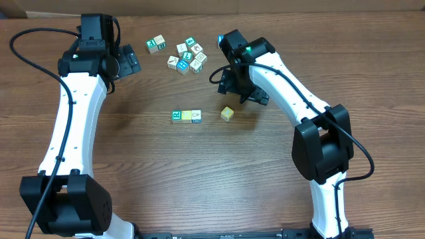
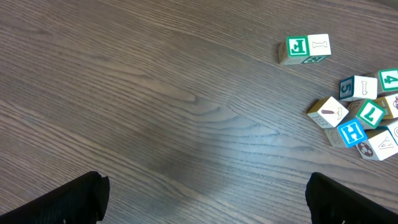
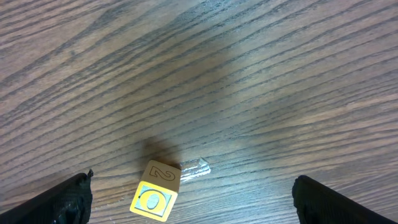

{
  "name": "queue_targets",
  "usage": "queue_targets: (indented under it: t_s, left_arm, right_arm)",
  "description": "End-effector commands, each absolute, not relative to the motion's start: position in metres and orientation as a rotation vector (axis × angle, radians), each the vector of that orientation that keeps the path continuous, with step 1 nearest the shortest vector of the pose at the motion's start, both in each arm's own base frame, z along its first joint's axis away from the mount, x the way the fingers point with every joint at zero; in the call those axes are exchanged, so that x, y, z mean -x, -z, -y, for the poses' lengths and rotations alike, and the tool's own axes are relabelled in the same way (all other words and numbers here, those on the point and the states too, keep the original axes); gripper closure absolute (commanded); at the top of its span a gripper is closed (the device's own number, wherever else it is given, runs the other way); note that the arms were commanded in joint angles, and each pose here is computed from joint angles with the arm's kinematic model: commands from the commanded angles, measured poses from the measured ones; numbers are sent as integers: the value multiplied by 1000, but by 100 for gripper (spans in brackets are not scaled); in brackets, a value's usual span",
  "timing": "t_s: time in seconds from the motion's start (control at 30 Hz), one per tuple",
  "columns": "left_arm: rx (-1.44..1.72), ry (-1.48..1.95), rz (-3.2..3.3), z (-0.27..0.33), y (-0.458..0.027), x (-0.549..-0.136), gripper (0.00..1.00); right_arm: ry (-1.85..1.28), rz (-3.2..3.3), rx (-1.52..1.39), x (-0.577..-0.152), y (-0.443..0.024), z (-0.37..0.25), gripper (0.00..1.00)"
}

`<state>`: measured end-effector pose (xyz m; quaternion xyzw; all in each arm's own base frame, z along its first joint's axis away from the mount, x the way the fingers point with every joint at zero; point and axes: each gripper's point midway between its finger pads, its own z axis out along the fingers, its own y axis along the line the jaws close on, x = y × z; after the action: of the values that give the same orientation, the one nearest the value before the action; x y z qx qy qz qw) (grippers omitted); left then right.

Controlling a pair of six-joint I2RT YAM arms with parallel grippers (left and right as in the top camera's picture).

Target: Form a horizontal line

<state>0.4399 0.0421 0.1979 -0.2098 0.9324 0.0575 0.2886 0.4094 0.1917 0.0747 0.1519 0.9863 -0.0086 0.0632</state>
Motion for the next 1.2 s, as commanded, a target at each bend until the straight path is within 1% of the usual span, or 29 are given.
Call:
queue_targets:
  t_s: [0.0, 1.17]
  left_arm:
    - [558, -175, -2486, -44, -198, -440, 1]
    - [558, -175, -2486, -44, -198, -440, 0]
  right_arm:
    - [-10, -2955, -462, -411, -86, -193, 0]
    - [-41, -2958, -461, -411, -87, -197, 0]
